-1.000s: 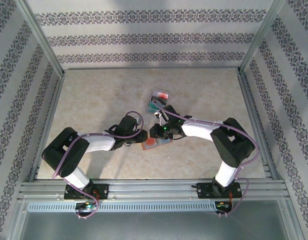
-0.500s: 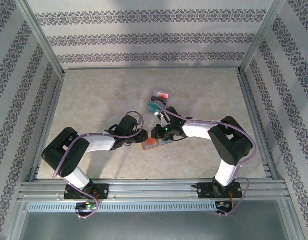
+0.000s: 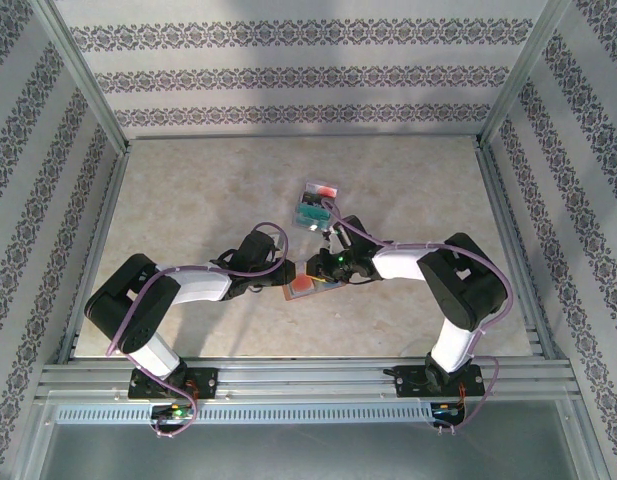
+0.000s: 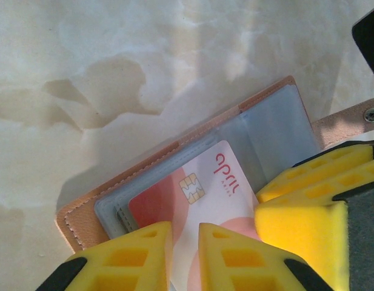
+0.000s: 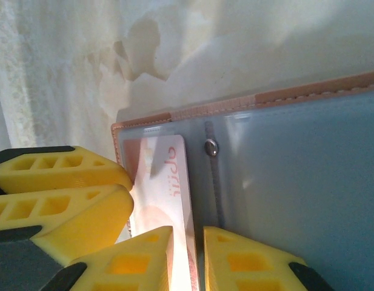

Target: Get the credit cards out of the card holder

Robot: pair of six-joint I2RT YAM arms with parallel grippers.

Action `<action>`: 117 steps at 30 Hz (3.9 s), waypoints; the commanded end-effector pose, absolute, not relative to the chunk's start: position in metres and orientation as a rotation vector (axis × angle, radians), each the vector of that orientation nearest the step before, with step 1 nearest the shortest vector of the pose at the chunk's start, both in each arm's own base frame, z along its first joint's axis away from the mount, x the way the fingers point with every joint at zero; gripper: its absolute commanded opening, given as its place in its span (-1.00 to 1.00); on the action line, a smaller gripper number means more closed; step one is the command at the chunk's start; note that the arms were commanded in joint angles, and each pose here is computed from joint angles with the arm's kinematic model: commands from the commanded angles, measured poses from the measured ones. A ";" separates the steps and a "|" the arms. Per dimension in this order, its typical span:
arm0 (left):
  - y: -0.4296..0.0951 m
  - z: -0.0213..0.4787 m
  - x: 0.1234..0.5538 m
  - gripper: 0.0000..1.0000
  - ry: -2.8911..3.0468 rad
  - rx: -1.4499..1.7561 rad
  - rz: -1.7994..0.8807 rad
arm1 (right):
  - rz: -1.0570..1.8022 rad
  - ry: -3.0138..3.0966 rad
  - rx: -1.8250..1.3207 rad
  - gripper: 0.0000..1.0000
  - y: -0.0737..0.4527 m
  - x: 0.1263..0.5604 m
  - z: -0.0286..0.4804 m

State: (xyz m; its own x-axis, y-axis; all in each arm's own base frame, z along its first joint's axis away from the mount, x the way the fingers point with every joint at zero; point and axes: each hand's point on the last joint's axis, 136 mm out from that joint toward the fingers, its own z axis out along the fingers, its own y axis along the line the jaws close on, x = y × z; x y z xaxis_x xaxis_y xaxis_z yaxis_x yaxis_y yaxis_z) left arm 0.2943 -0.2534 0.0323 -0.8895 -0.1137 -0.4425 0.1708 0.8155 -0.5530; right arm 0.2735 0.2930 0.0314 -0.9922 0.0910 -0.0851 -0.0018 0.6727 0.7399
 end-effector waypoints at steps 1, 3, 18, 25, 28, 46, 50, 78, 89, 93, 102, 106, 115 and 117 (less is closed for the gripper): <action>-0.249 0.018 0.286 -0.62 2.597 0.060 -0.816 | 1.317 2.684 0.032 -0.59 0.301 0.276 0.055; -0.248 0.018 0.287 -0.63 2.596 0.060 -0.813 | 1.316 2.683 0.037 -0.59 0.299 0.276 0.056; -0.250 0.018 0.287 -0.63 2.597 0.063 -0.818 | 1.350 2.675 0.056 -0.62 0.302 0.276 0.050; -0.245 0.016 0.287 -0.63 2.604 0.051 -0.788 | 1.408 2.643 0.082 -0.74 0.302 0.279 0.049; -0.241 0.015 0.288 -0.63 2.608 0.048 -0.749 | 1.421 2.631 0.103 -0.75 0.298 0.280 0.049; -0.228 0.014 0.294 -0.50 2.622 0.044 -0.666 | 1.418 2.607 0.153 -0.76 0.282 0.283 0.048; -0.228 0.010 0.295 -0.59 2.630 0.043 -0.662 | 1.426 2.600 0.151 -0.76 0.282 0.284 0.050; -0.215 -0.003 0.300 -0.85 2.657 0.020 -0.627 | 1.398 2.589 0.229 -0.79 0.270 0.286 0.039; -0.214 0.006 0.329 -0.87 2.613 0.059 -0.618 | 1.371 2.554 0.259 -0.82 0.282 0.292 0.038; -0.212 0.010 0.335 -0.87 2.607 0.067 -0.618 | 1.366 2.537 0.286 -0.84 0.283 0.296 0.037; -0.218 0.031 0.324 -0.68 2.579 0.059 -0.717 | 1.380 2.508 0.321 -0.85 0.284 0.302 0.035; -0.221 0.039 0.321 -0.62 2.560 0.061 -0.748 | 1.377 2.500 0.327 -0.92 0.282 0.303 0.037; -0.252 0.038 0.315 -0.66 2.578 0.176 -0.832 | 1.396 2.500 0.319 -0.91 0.283 0.302 0.040; -0.257 0.035 0.315 -0.65 2.585 0.191 -0.848 | 1.399 2.498 0.316 -0.91 0.284 0.302 0.041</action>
State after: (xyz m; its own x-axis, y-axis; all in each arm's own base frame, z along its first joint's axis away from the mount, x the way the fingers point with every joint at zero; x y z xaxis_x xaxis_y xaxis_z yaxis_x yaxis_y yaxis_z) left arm 0.3175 -0.2458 0.0371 -0.8969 -0.0331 -0.4410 0.2265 0.8221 -0.5224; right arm 0.3026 0.2836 0.0398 -0.9446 0.3103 -0.1071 0.0735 0.5180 0.8522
